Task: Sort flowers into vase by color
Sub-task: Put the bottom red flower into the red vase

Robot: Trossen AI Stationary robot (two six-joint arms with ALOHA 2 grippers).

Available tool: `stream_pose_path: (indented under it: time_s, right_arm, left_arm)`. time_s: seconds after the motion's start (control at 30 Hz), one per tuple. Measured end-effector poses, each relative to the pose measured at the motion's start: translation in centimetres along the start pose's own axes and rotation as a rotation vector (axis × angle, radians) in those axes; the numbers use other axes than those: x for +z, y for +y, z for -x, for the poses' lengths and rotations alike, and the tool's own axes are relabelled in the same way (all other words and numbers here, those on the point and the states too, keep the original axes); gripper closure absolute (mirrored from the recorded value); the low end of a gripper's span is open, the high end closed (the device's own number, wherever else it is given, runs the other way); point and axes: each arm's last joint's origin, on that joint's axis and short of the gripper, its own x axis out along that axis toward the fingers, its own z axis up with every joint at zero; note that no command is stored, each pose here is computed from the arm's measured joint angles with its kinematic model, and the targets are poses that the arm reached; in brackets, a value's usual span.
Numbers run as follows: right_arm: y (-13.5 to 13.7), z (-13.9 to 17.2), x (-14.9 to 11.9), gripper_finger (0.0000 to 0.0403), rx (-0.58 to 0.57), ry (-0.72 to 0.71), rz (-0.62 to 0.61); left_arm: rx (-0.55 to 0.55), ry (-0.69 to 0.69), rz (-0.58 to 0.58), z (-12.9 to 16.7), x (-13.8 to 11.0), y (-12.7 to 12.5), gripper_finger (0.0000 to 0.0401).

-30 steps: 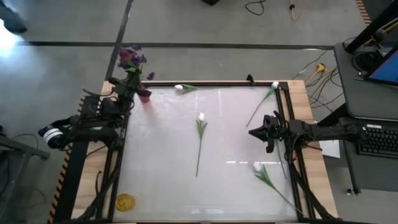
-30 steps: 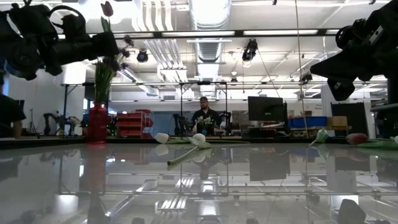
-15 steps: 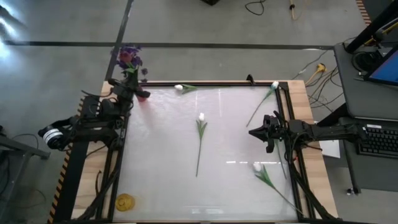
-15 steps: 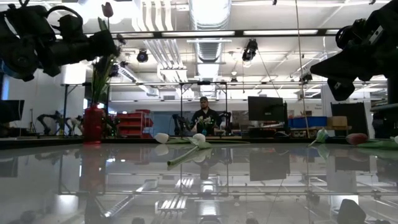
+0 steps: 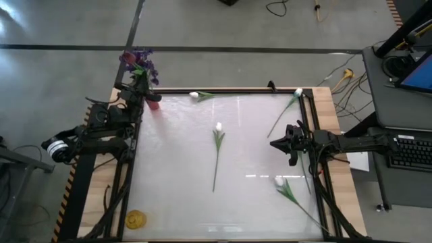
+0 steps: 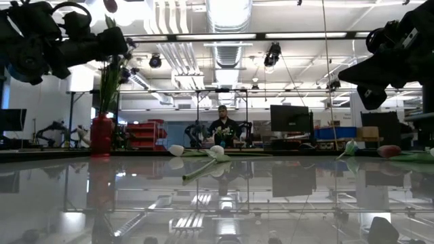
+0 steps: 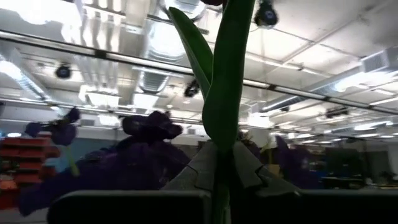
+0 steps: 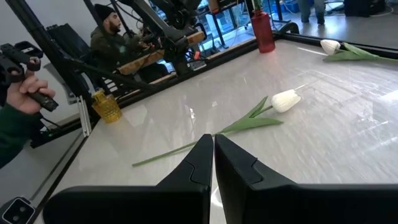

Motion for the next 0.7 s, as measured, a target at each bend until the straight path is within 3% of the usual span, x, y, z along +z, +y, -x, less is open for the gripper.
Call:
stream_pose_path:
  time_s: [0.43, 0.7]
  right_arm:
    - [0.0, 0.0, 0.0, 0.0394, 0.000, -0.001, 0.000]
    - [0.1, 0.0, 0.2, 0.0394, 0.009, -0.022, -0.011]
  left_arm:
    - [-0.399, -0.054, 0.033, 0.2, 0.1, -1.2, 0.0401]
    - [-0.381, -0.123, -0.097, 0.4, 1.0, -0.9, 0.0401]
